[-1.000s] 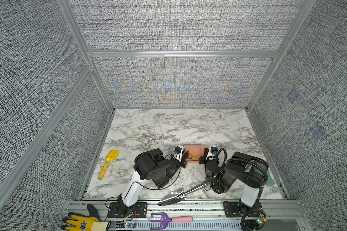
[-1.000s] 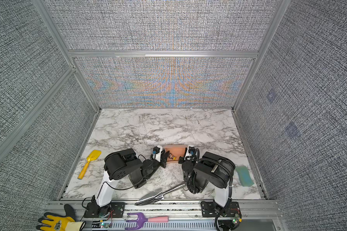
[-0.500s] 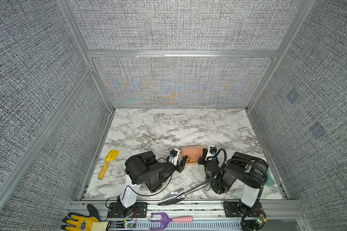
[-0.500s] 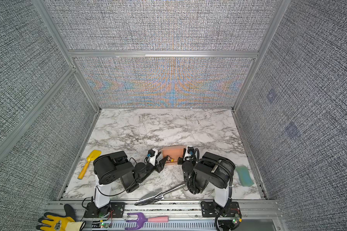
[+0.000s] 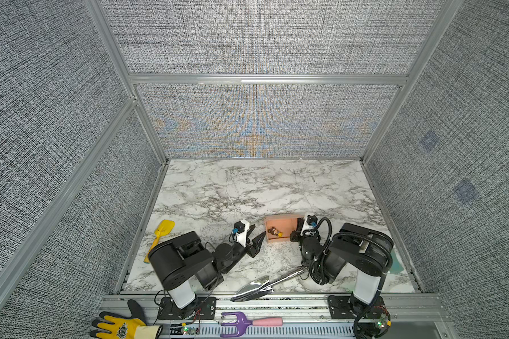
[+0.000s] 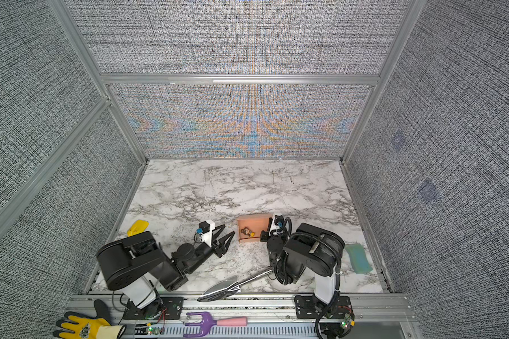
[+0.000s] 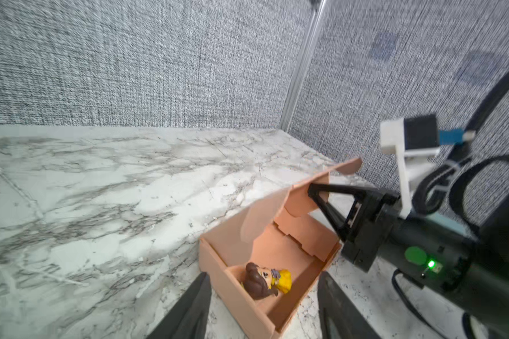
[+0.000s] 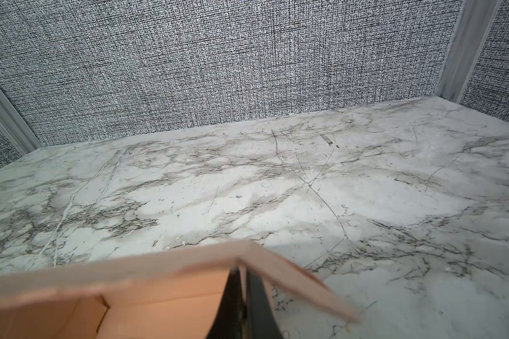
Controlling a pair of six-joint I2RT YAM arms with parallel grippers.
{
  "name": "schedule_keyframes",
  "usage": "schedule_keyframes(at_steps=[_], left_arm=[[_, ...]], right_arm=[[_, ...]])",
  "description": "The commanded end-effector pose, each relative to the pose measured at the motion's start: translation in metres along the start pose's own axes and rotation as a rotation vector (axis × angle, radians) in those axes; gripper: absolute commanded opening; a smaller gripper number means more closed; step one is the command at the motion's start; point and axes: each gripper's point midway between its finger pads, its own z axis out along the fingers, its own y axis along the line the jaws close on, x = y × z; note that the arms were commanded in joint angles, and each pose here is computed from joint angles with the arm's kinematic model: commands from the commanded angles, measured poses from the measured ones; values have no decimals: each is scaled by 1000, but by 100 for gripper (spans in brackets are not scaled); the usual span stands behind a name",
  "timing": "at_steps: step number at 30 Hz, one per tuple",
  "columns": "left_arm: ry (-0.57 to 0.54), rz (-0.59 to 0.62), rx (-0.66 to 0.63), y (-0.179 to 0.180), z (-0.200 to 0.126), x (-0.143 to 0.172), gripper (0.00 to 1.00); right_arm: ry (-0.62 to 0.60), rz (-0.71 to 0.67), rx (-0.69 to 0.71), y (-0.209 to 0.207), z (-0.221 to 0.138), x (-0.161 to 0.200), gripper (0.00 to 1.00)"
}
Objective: Assemble paper box
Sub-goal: Close the lid on the paper box.
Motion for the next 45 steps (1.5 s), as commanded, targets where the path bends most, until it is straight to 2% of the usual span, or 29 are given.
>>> schedule_keyframes(at_steps=[1, 3, 5, 9, 14, 22, 29, 36, 40, 42, 45], left_arm=[[37, -50, -68, 13, -4, -7, 59], [59, -90, -193, 33, -4, -16, 59], [82, -79, -247, 43, 0, -31, 59], [116, -44, -274, 50, 17, -58, 59], [200, -8, -252, 47, 42, -55, 59], [389, 13, -230, 46, 72, -19, 59], [511, 23, -207, 44, 83, 2, 59], [594, 11, -106, 29, 92, 23, 58], [618, 8, -103, 25, 91, 35, 57], [631, 7, -103, 23, 89, 42, 57], [655, 13, -114, 22, 86, 54, 56]], right_arm=[[13, -7, -21, 4, 0, 4, 0], [16, -10, -26, 5, 0, 5, 0], [21, -15, -32, 7, 1, 7, 0], [29, -26, -45, 11, 2, 11, 0], [32, -44, -54, 13, 0, 12, 0], [47, -50, -78, 14, -5, 16, 0], [65, -73, -100, 18, -10, 23, 0], [78, -84, -109, 15, -20, 26, 0], [90, -96, -115, 14, -22, 30, 0], [91, -94, -115, 14, -22, 31, 4], [89, -92, -125, 17, -22, 30, 20]])
